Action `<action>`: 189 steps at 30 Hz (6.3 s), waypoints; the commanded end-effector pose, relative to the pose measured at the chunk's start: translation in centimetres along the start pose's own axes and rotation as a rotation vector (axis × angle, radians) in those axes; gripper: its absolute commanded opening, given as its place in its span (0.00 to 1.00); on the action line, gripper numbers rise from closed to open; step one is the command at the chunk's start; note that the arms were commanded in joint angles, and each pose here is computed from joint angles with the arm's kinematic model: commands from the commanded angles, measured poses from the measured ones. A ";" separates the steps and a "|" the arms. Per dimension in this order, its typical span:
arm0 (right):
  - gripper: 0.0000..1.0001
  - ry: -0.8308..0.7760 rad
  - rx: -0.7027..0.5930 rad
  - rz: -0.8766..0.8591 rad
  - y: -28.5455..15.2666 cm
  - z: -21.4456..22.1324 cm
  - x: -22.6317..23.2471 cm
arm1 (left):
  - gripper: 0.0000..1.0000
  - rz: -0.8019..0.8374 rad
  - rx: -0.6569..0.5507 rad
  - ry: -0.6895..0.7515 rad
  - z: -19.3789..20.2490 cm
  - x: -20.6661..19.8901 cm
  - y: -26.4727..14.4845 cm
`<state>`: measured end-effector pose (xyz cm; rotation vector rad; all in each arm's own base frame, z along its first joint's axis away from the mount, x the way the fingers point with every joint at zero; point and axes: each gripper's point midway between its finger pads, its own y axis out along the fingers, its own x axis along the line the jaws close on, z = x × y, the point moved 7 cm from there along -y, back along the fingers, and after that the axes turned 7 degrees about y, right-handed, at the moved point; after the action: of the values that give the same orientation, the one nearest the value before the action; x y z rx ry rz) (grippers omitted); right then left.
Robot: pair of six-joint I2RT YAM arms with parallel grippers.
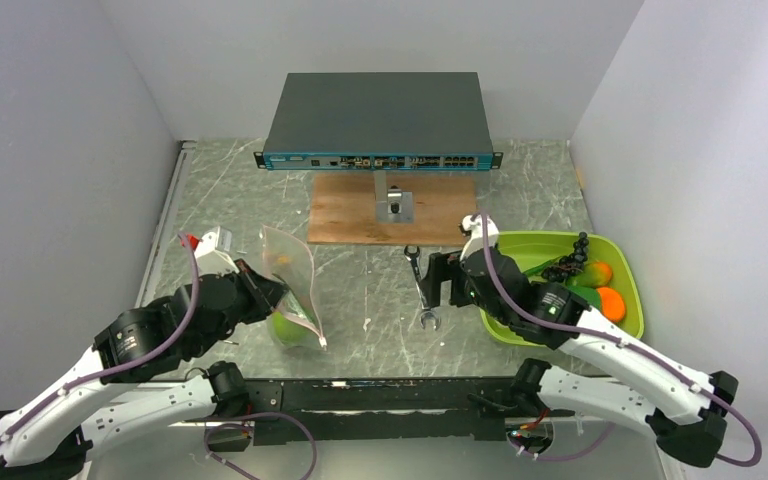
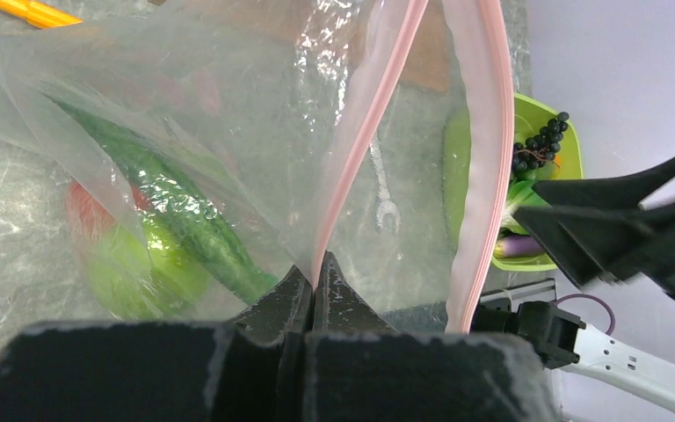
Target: Place the food in the zip-top bag and seal the zipper
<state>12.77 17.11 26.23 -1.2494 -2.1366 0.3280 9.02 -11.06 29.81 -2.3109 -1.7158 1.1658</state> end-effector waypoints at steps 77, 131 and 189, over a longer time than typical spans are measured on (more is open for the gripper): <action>0.00 0.766 -0.694 0.833 -3.4 -9.7 -25.2 | 0.00 0.096 0.108 0.052 1.0 -2.5 1.1; 0.01 -0.062 0.143 -0.404 5.3 -5.1 20.9 | 0.00 0.170 0.074 0.007 0.2 -2.7 -0.3; 0.66 0.891 -0.354 0.819 4.2 -1.0 -26.0 | 0.00 0.150 0.068 0.007 0.3 -2.8 0.4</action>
<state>22.98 -3.54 15.40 -2.1442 -0.8508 -0.2446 8.74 -13.67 29.61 -2.3583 -1.4964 1.1981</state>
